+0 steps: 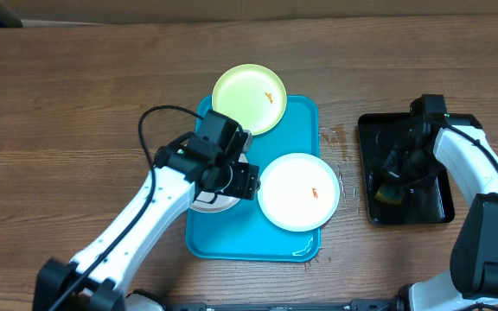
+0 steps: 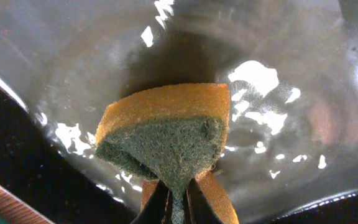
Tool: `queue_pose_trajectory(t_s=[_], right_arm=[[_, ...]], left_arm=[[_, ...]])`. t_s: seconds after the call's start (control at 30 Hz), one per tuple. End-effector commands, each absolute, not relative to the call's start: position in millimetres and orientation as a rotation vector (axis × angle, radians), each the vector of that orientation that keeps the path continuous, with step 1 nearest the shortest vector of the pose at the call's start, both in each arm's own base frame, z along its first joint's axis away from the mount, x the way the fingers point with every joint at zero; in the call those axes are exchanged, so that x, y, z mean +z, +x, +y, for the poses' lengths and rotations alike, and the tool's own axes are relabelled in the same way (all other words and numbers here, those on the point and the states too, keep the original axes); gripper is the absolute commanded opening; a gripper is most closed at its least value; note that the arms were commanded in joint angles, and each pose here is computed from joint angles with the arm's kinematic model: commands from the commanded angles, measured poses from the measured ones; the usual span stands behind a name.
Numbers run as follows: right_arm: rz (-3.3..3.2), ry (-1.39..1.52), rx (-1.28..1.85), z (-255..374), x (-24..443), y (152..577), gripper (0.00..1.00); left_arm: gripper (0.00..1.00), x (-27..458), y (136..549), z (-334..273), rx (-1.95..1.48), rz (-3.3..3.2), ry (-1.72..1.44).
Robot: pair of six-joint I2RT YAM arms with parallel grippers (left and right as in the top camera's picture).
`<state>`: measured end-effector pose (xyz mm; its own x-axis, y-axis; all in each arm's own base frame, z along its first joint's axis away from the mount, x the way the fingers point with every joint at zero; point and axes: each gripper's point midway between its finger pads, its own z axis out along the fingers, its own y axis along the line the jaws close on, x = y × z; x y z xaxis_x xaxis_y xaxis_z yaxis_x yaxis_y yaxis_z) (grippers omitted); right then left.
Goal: Clean dirty plates on tray and stack at the side
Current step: 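Grip the rim of the left white plate with the left gripper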
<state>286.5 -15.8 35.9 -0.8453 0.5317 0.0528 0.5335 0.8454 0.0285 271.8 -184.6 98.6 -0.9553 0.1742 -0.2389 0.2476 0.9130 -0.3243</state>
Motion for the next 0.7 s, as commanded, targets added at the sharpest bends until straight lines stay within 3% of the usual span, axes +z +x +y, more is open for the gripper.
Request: queue_pose_trajectory(t_s=[0.0,0.1,0.27,0.67], right_arm=[[-3.014,-0.833,-0.114,-12.4,49.2,296.5,0.04],[-3.025,-0.836,-0.118,-12.4,56.4,298.0,0.04],[-3.035,-0.837,-0.121,-12.4,61.7,297.1,0.04],[-3.034,-0.838,-0.121,-12.4,61.7,297.0,0.04]], left_arm=[[0.71,75.9,274.1,-190.4,-0.537,2.927,0.273],[0.68,57.5,274.6,-197.9,-0.578,2.971,0.273],[0.54,42.1,269.6,-222.5,-0.792,3.007,0.295],[0.54,28.5,281.6,-219.2,-0.639,2.984,0.297]])
